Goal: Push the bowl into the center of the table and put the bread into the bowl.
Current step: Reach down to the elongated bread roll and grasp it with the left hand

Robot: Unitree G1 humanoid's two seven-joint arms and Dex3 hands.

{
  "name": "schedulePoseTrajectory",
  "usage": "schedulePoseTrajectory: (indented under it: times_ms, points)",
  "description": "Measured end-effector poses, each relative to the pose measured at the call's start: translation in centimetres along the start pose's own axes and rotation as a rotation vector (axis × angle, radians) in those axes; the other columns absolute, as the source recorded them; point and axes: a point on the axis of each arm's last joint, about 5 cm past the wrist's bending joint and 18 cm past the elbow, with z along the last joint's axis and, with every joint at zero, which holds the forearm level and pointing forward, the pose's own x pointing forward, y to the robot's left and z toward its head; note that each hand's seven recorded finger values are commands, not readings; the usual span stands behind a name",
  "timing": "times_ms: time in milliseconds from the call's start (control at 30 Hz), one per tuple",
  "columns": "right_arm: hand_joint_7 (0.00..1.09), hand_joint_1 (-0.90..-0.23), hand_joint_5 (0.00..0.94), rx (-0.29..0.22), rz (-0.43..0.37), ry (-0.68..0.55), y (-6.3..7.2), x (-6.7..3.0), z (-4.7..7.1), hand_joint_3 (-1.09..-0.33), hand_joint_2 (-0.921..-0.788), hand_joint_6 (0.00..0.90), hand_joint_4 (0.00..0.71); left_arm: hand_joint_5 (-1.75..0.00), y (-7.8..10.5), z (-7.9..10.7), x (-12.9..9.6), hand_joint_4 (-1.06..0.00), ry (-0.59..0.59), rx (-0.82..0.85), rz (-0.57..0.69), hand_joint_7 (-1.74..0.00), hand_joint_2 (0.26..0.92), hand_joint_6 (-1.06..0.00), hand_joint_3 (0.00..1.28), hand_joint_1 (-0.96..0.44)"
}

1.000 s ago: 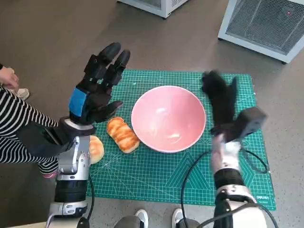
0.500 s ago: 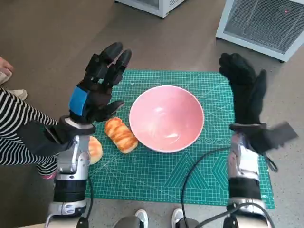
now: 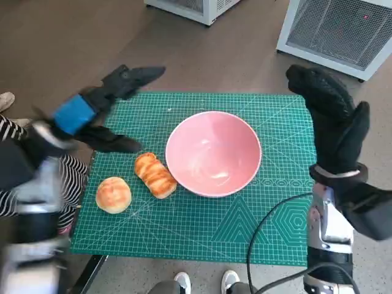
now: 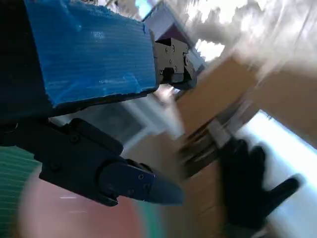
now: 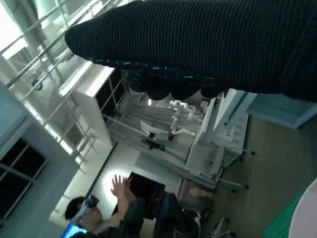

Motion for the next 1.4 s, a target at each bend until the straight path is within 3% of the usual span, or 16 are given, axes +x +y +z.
schedulePoseTrajectory:
  times_ms: [167,333,567,867,1400]
  points:
    - [0.48,-0.709,0.017,0.0,0.006,0.003,-0.2,-0.17,0.1,-0.697,-0.921,0.103,0.155,0.0,1.2,1.3,-0.3,-0.1,0.102,0.16,-0.077,-0.33,0.753,-0.15,0.0,-0.37]
    - [0.48,-0.709,0.015,-0.002,0.007,0.012,-0.3,-0.25,0.1,-0.697,-0.921,0.097,0.155,-0.01,0.8,1.2,-0.2,-0.22,0.13,0.22,-0.15,-0.2,0.741,-0.34,0.0,-0.3]
    - [0.49,-0.709,0.012,-0.001,0.002,0.024,-0.3,-0.42,0.0,-0.696,-0.921,0.096,0.154,-0.01,-0.3,0.5,0.0,-0.34,0.099,0.297,-0.26,-0.13,0.743,-0.46,0.0,-0.31]
    - [0.49,-0.709,0.009,0.002,-0.005,0.04,-0.4,-0.65,0.0,-0.695,-0.921,0.094,0.154,0.0,-1.4,0.2,0.3,-0.35,0.162,0.43,-0.373,-0.06,0.743,-0.51,0.0,-0.35]
    - [0.49,-0.713,0.006,0.0,-0.019,0.047,-0.5,-0.9,0.0,-0.698,-0.921,0.088,0.153,-0.02,-4.2,-3.1,0.2,-0.42,0.253,0.419,-0.462,-0.04,0.709,-0.59,0.0,-0.27]
